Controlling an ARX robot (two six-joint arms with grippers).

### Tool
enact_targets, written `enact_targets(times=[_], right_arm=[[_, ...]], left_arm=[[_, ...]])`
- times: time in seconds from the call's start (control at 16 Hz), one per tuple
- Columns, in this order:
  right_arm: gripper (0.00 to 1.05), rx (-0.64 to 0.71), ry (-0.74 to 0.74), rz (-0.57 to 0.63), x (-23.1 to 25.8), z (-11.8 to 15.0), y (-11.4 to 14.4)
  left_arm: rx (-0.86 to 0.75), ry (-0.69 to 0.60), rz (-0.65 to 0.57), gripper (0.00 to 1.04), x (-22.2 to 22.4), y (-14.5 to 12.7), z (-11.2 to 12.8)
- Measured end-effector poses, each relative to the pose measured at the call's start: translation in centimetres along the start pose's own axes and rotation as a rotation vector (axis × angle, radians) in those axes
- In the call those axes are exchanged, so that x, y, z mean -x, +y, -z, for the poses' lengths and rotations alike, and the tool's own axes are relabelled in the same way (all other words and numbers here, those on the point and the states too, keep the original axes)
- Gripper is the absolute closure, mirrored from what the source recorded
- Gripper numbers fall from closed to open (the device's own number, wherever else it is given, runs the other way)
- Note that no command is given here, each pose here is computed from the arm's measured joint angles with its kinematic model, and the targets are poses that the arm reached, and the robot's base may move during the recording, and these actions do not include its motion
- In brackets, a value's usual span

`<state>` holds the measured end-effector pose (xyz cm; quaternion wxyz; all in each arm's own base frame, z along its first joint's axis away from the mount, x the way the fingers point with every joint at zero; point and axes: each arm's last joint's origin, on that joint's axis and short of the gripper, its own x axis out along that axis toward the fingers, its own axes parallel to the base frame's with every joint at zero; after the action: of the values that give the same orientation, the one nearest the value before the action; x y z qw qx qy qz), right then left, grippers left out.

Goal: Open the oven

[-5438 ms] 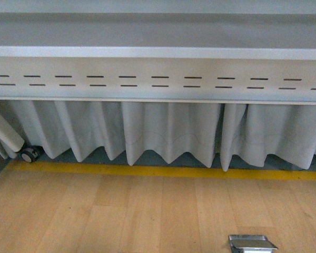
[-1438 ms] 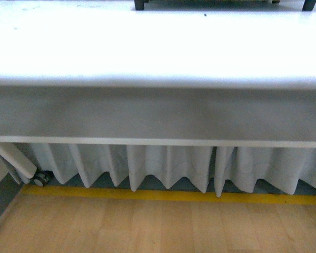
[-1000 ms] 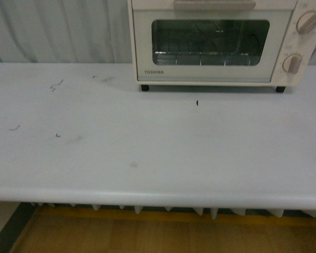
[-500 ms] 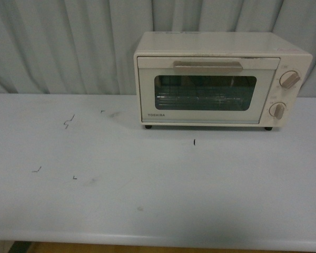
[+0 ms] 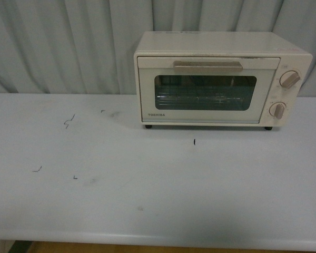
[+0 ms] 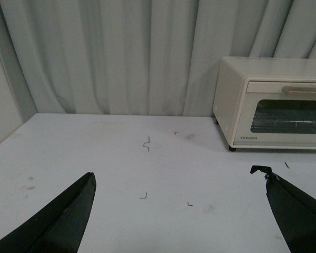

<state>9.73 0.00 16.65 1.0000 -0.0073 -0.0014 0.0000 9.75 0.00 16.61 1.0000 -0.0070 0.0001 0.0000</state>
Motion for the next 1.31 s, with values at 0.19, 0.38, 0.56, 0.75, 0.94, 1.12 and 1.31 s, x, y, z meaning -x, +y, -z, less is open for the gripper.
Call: enact_targets(times=[0.19, 0.38, 0.56, 0.75, 0.94, 1.12, 1.31], right_arm=[[0.06, 0.0, -0.001, 0.0, 0.0, -0.01, 0.0], [0.06, 0.0, -0.001, 0.0, 0.0, -0.01, 0.0], [0.06, 0.0, -0.001, 0.0, 0.0, -0.01, 0.0], [0.06, 0.0, 0.0, 0.0, 0.0, 0.0, 0.0], [0.06, 0.0, -0.001, 0.0, 0.0, -0.01, 0.0], [0.06, 0.0, -0.001, 0.0, 0.0, -0.01, 0.0], [0.06, 0.0, -0.001, 0.0, 0.0, -0.01, 0.0]], left_arm=[[0.0, 0.0, 0.0, 0.07, 0.0, 0.0, 0.0], [0.0, 0.0, 0.0, 0.07, 0.0, 0.0, 0.0], [0.0, 0.0, 0.0, 0.07, 0.0, 0.0, 0.0], [0.0, 0.0, 0.0, 0.07, 0.0, 0.0, 0.0], [0.0, 0.0, 0.0, 0.07, 0.0, 0.0, 0.0], [0.0, 0.0, 0.0, 0.07, 0.0, 0.0, 0.0], [0.0, 0.0, 0.0, 0.07, 0.0, 0.0, 0.0]])
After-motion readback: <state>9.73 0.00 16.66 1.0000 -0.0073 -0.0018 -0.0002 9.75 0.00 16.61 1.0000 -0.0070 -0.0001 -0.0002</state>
